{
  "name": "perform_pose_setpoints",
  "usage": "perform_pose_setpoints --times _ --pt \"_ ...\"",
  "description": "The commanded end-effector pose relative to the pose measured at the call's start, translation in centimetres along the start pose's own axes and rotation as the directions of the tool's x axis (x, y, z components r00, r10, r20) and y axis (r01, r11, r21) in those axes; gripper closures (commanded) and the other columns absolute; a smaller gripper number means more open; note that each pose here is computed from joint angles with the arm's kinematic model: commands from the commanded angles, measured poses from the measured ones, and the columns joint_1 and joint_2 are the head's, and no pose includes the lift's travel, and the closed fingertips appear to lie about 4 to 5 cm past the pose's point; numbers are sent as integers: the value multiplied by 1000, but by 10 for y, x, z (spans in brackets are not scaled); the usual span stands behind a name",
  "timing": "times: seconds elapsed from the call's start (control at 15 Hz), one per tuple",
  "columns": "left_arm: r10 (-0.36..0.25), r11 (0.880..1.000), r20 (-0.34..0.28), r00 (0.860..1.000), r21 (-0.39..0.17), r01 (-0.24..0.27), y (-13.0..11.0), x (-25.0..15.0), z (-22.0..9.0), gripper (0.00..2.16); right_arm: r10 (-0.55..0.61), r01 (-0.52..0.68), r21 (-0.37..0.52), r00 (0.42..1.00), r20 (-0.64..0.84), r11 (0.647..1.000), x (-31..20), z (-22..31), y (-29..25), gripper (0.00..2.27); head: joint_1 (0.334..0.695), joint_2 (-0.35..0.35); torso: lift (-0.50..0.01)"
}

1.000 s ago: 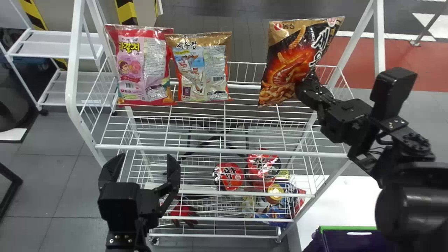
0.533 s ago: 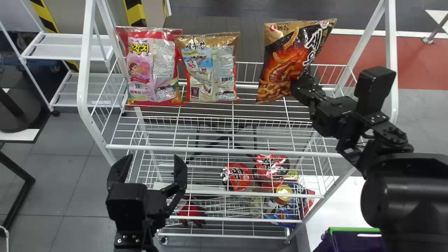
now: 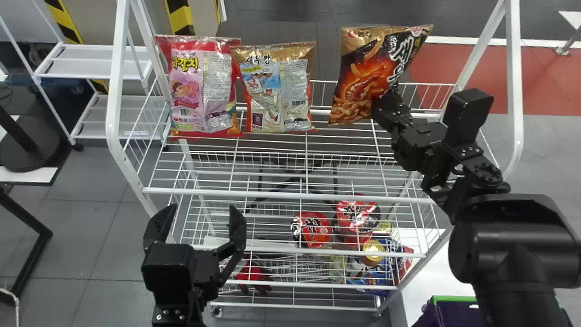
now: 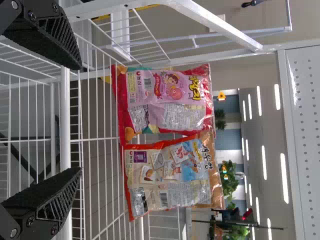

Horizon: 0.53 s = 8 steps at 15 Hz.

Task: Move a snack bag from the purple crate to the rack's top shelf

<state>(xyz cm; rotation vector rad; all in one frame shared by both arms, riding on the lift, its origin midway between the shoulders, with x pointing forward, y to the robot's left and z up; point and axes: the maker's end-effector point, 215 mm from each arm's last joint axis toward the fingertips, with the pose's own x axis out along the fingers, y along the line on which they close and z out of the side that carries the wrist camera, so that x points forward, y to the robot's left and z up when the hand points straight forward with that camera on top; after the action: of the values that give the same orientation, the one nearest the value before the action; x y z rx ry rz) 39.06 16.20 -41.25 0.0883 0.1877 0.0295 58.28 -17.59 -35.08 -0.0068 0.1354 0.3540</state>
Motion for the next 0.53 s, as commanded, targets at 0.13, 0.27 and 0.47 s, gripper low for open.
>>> perform_pose_setpoints --times 0.13,0.27,0.47 --pt "-1 1000 -1 1000 1 1 0 0 -2 90 1 -1 12 1000 -16 1000 11 -21 2 2240 695 -14 1" --pt "0 1000 -4 1000 4 0 0 1 -6 90 -4 4 10 1000 -7 1000 13 -24 5 2240 695 -12 1" --pt "-5 1000 1 1000 5 5 0 1 -5 90 -1 1 16 1000 15 1000 18 -25 8 2240 695 -7 1"
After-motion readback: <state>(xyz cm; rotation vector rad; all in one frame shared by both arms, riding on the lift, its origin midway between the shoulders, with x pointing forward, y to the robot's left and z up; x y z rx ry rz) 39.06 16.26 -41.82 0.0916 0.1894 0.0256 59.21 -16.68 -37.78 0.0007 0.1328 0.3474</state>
